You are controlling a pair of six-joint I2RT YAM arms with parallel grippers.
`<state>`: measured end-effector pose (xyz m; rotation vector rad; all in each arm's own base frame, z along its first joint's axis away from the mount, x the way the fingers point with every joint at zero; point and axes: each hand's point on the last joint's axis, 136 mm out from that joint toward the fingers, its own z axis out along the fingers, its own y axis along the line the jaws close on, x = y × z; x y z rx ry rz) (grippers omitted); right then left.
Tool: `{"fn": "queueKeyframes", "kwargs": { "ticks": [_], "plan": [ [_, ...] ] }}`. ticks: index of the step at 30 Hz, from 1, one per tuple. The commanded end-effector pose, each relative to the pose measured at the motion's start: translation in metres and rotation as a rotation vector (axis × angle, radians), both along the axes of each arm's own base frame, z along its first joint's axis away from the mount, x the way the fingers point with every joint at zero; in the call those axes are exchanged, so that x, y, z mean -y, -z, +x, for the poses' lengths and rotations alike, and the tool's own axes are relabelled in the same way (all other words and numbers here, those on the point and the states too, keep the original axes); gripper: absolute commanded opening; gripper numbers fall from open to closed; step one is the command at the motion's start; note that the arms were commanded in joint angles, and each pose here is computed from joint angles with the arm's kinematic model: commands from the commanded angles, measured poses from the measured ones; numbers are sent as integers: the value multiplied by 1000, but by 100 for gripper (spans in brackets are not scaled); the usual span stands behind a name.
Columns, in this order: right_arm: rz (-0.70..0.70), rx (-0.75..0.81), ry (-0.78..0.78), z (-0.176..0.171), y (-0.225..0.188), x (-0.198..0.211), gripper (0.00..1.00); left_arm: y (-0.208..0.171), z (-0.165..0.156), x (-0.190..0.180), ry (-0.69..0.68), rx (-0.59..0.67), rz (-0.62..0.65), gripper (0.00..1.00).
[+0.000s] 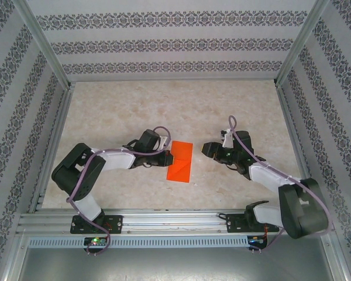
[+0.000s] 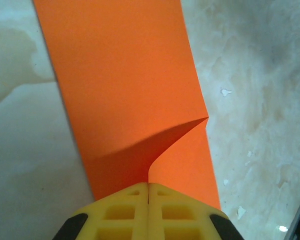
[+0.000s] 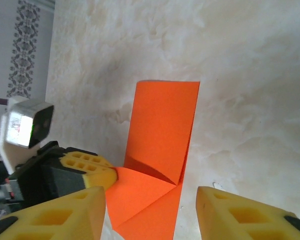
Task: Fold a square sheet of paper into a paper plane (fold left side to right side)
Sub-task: Turn over the paper at the center of the table.
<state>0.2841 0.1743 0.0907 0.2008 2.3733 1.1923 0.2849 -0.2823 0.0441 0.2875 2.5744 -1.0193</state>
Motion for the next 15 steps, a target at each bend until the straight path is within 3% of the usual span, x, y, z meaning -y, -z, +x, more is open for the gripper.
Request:
{"fn": "queueKeyframes", "kwargs": {
  "ticks": [1,8,15],
  "plan": [
    [72,53,-96,4,-18,-26,47,-27,12,-2,-60,103,-73,1],
    [104,48,-148,10,-8,-66,51,-47,15,-18,-145,197,-91,0],
    [122,35,-189,12,2,-94,54,-48,13,-21,-144,201,-72,0]
  ]
}}
